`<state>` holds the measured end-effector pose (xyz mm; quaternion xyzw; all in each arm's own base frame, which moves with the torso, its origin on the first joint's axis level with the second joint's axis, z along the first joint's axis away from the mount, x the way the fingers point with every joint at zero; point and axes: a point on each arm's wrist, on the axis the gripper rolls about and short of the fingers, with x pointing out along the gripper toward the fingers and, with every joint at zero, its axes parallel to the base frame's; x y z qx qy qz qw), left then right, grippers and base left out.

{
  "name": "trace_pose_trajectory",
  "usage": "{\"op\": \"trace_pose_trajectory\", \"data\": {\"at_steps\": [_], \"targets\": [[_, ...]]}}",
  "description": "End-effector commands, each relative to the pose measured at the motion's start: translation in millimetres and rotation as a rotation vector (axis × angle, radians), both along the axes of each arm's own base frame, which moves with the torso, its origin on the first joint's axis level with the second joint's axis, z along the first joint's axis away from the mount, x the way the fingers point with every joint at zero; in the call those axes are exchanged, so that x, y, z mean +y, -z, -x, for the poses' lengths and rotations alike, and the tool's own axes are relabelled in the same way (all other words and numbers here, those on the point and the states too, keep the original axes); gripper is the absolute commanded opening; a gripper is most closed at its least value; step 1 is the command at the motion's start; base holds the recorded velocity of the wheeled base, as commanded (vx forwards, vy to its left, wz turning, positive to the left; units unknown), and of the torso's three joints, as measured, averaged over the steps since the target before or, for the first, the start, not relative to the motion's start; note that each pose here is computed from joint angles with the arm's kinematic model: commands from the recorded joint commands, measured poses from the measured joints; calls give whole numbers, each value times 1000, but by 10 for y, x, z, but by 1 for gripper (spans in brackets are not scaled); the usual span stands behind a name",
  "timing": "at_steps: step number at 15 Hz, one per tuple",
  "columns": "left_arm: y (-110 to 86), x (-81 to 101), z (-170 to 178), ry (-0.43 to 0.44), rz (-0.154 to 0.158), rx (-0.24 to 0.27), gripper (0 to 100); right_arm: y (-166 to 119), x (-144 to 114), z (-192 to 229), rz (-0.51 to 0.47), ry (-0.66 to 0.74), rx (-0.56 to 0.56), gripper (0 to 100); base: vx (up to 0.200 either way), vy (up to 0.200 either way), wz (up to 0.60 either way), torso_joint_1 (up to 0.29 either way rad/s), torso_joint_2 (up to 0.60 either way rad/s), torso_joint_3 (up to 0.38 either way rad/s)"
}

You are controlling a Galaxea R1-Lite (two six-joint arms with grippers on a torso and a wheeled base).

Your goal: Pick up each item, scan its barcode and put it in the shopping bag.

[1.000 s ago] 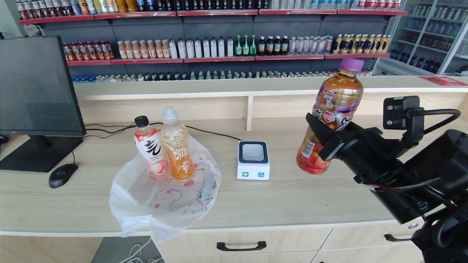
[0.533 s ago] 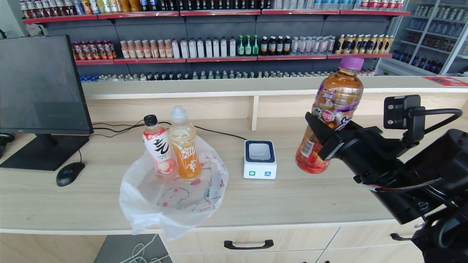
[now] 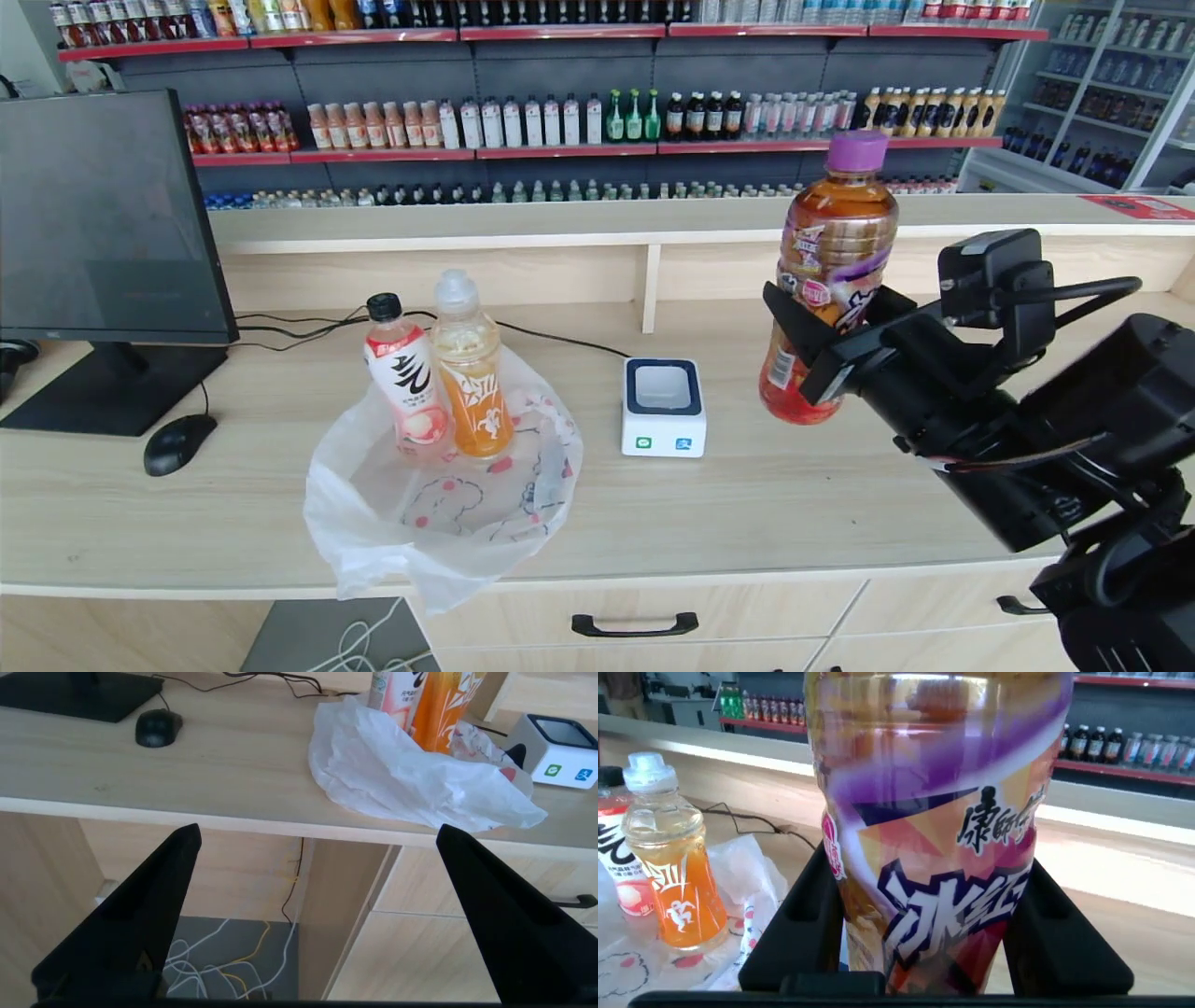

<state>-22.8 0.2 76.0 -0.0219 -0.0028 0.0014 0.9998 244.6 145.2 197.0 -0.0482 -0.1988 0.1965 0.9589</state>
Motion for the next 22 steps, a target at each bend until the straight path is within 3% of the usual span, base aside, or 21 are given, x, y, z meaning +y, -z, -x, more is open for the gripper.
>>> {"op": "trace_pose_trajectory", "data": {"at_steps": [1, 5, 9, 14, 17, 22], "targets": [[-1, 0, -1, 0, 1, 1, 100, 31, 93, -149, 41, 2, -24, 0, 0, 0, 0, 0, 0, 0], [-1, 0, -1, 0, 1, 1, 100, 0, 202, -272, 165, -73, -133, 0, 0, 0, 0, 0, 0, 0], [-1, 0, -1, 0, 1, 1, 100, 144, 296, -386, 305, -167, -196, 0, 0, 0, 0, 0, 0, 0], [-1, 0, -1, 0, 1, 1, 100, 242, 382, -623, 386, -242, -274, 0, 0, 0, 0, 0, 0, 0], [-1, 0, -1, 0, 1, 1, 100, 361, 352, -802, 484, -297, -347, 0, 0, 0, 0, 0, 0, 0], [-6, 0, -1, 0, -1, -4, 100, 459, 349, -933, 539, -352, -398, 0, 0, 0, 0, 0, 0, 0]]}}
